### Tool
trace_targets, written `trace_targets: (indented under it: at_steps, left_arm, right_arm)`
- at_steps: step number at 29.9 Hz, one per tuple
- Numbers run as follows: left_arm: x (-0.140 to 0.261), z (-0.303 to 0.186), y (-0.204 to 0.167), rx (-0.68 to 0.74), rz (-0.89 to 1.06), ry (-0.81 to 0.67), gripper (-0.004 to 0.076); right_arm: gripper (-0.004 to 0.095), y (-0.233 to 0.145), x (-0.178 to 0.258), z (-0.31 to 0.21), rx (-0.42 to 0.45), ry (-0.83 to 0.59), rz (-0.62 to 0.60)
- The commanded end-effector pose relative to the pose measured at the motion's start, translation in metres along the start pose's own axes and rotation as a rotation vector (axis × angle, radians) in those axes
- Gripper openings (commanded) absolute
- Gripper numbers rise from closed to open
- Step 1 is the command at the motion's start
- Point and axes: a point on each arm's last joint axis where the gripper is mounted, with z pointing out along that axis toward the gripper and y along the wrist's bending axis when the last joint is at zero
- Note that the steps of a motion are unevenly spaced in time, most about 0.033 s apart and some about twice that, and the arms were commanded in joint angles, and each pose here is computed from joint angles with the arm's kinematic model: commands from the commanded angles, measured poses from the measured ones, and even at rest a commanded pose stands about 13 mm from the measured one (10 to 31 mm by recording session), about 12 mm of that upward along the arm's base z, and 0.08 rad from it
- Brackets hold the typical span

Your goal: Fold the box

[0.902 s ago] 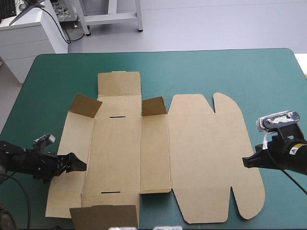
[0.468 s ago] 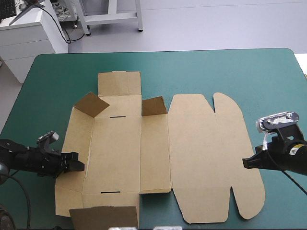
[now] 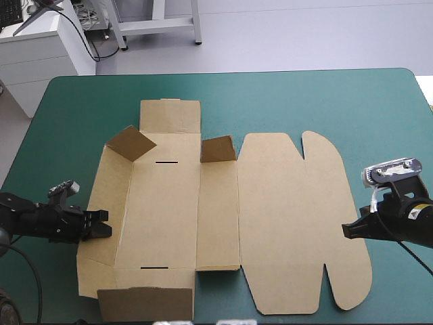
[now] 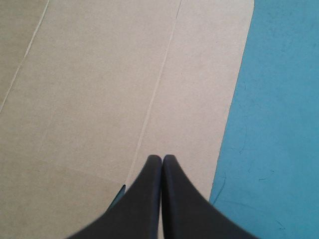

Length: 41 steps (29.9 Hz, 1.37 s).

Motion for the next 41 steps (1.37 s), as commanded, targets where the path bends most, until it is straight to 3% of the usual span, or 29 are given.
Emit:
trace_targets:
  at_steps: [1,12,20,25,32,41]
  left_arm:
    - [-0.017,-0.018,-0.017,-0.02,0.096,-0.039,-0.0008]
    - [-0.08,-0.035,-0.104,-0.275,0.646,-0.114,-0.0008]
    - [-0.121,-0.001,-0.183,-0.423,1.034,-0.112,-0.0008]
    - [-0.137,0.011,-0.24,-0.585,1.337,-0.244,-0.0008]
    - [-0.135,0.026,-0.312,-0.629,1.637,-0.515,-0.0008]
    - [-0.101,0.042,-0.364,-0.654,1.925,-0.689,-0.0008]
  right_arm:
    - [-0.0019,0.0,-0.006,-0.008,0.011,-0.065,-0.004]
    - [-0.0019,0.0,-0.006,-0.008,0.006,-0.06,-0.003]
    - [-0.0017,0.001,-0.003,-0.008,-0.005,-0.032,-0.003]
    - [-0.0017,0.002,-0.002,-0.008,-0.01,-0.016,0.005]
    - [-0.0017,0.002,-0.001,-0.008,-0.011,-0.012,0.006]
    - [-0.0017,0.002,-0.002,-0.008,-0.007,-0.019,0.001]
